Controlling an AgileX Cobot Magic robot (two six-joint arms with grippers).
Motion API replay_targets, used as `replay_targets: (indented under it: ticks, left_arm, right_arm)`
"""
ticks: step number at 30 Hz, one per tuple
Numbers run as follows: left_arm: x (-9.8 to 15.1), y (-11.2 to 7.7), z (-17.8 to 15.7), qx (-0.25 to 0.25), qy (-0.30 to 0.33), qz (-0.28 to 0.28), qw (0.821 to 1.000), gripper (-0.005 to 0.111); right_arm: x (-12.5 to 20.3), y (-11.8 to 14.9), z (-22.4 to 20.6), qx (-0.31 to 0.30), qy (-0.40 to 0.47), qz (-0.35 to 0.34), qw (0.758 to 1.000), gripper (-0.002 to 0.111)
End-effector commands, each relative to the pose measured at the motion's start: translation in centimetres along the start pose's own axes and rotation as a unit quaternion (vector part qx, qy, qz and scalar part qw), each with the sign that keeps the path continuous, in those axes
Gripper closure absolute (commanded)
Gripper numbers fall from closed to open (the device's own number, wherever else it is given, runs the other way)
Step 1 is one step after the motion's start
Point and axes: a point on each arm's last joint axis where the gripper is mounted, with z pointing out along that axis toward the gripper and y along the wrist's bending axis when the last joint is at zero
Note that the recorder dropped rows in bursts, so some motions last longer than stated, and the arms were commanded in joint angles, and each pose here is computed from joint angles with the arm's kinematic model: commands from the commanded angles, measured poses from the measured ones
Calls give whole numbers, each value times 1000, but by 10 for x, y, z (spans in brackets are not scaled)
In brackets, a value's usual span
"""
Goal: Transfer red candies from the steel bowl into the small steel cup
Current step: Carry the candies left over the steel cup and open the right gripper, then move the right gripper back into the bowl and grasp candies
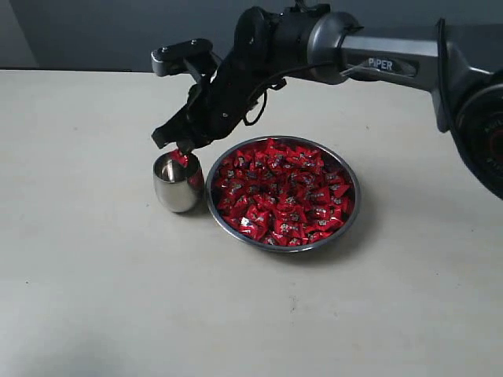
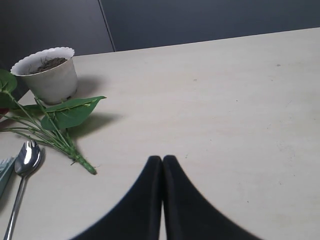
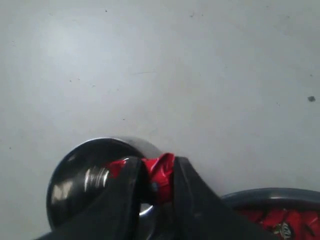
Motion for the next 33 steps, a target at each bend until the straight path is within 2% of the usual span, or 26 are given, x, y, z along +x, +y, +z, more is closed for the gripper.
replay_targets:
  ticks: [1,6,15,19,23,29,33]
  left_arm:
    - [1,0,0,0,-3,-1,1000,106]
    - [1,0,0,0,-3,-1,1000,106]
    - [1,0,0,0,-3,-1,1000,106]
    - [1,0,0,0,-3,-1,1000,106]
    - [1,0,0,0,-3,-1,1000,106]
    - [1,0,0,0,-3,-1,1000,106]
    - [1,0,0,0,-3,-1,1000,106]
  right_arm:
    - [0,1,-1,-6,12,7,1000,95]
    - [1,4,-6,-18,26,10,999,77]
    - [-16,16,-54,-14,-10,-11,1000,77]
    - [-17,16,-74,16,3,-36,999,77]
    - [-8,-2,-84,60,49,-25,997,77]
    - [25,-42,-81,39,104,58,992,77]
    - [57,-59,-77,39,118,81,989,77]
